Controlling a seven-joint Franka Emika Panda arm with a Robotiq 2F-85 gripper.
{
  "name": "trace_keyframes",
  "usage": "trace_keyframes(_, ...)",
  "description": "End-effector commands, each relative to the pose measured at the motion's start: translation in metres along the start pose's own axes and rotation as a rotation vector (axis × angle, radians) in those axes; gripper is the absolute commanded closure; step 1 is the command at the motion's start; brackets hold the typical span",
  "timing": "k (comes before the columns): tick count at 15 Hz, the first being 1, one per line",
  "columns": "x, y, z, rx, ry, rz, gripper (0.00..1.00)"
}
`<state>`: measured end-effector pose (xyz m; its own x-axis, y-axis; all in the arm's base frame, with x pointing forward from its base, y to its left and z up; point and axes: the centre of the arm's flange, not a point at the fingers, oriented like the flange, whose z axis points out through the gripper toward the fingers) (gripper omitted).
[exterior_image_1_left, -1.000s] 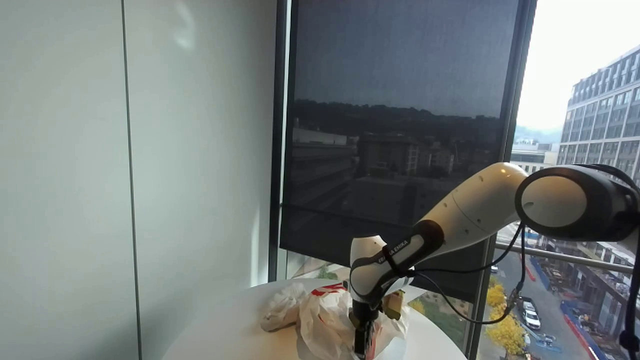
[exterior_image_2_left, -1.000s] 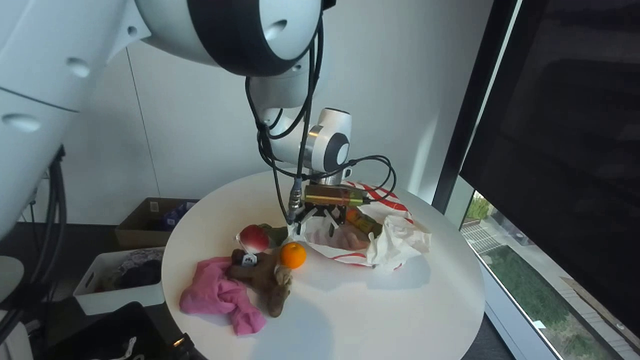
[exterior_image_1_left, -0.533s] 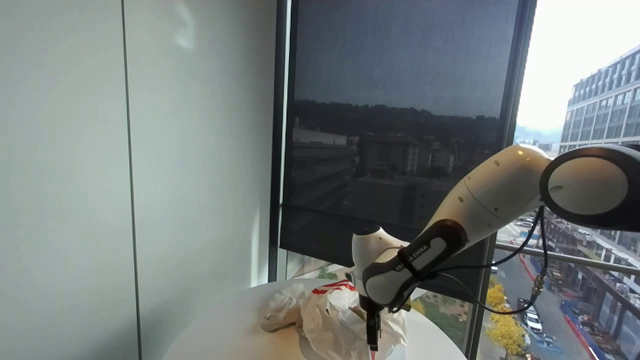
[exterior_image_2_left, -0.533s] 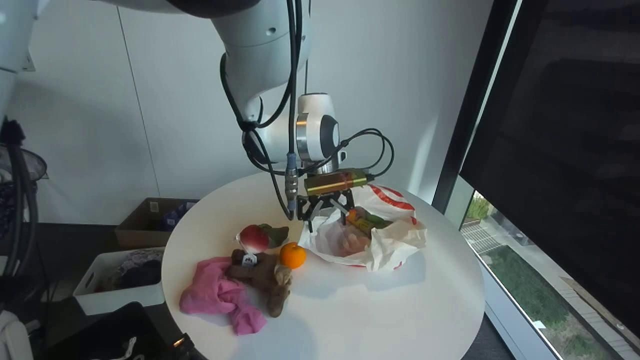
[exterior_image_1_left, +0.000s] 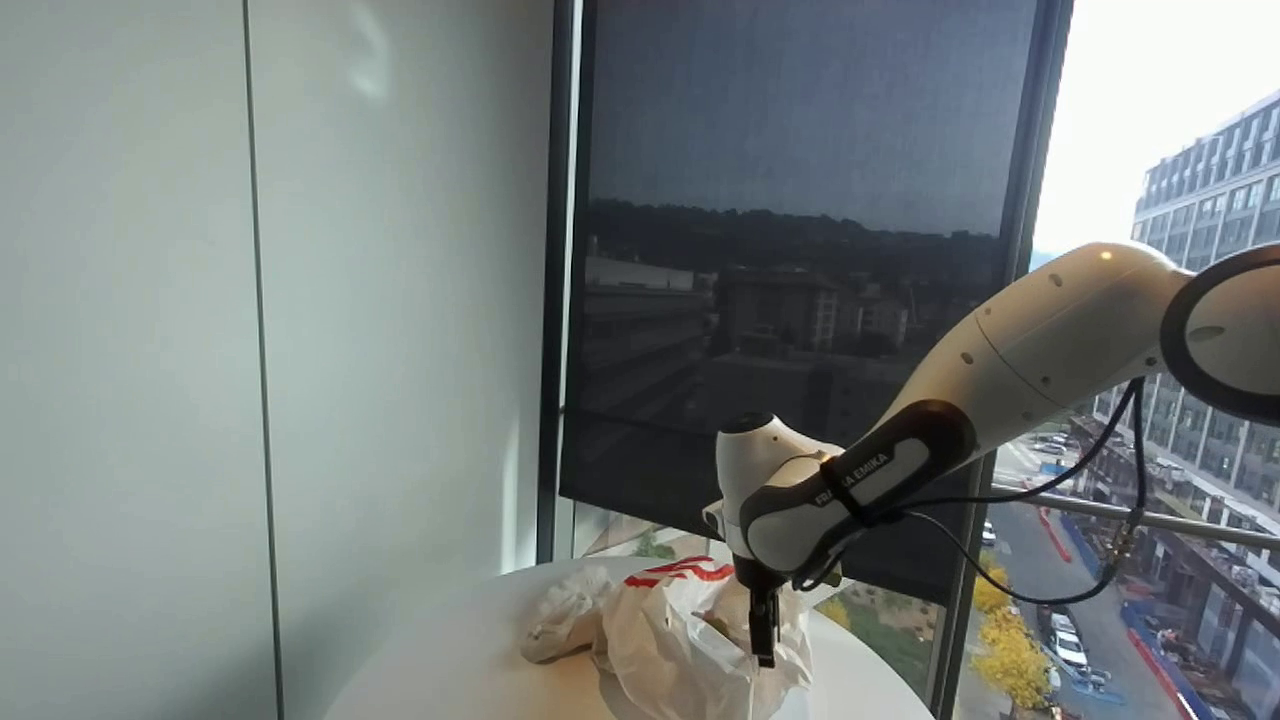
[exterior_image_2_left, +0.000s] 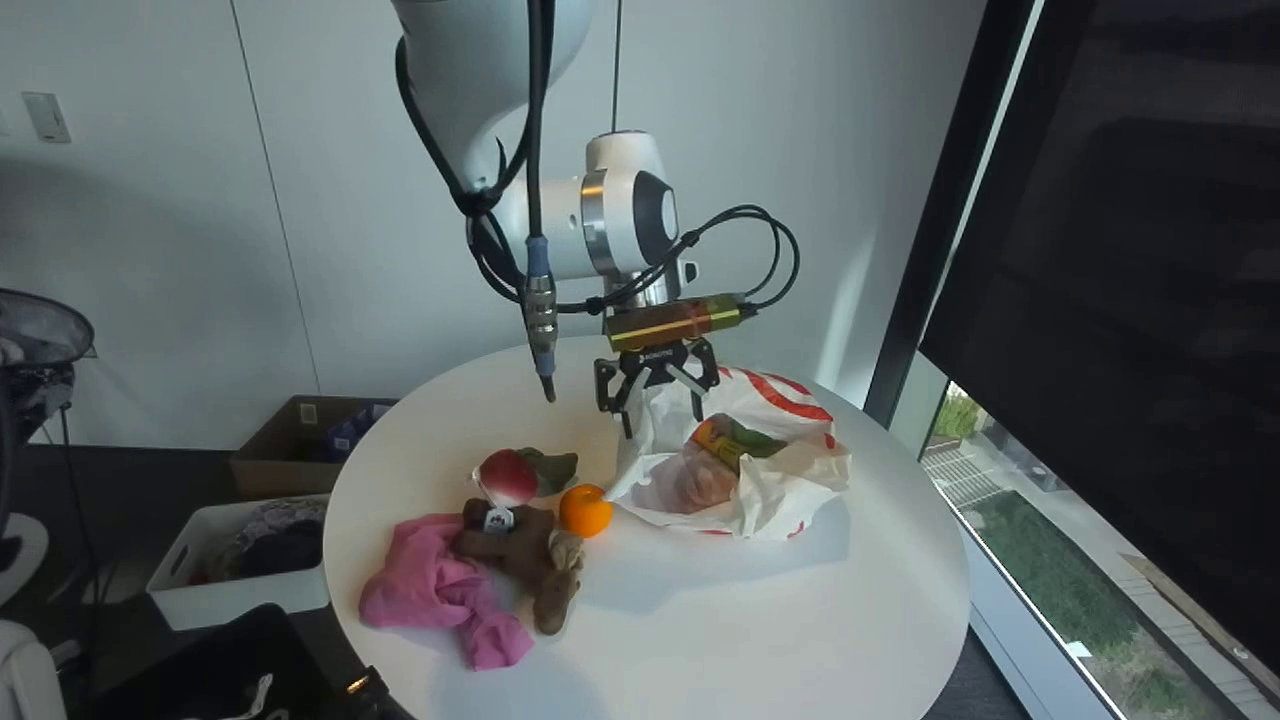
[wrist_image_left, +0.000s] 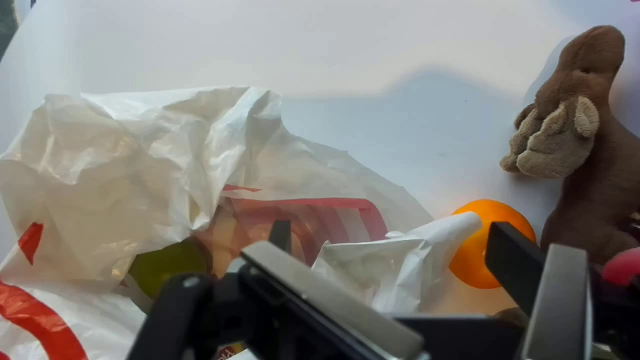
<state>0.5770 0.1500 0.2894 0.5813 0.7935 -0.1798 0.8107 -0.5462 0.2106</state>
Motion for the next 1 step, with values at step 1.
trace_keyframes(1, -0.0216, -0.0019, -0.0253, 0.048, -0.036, 0.032, 0.00)
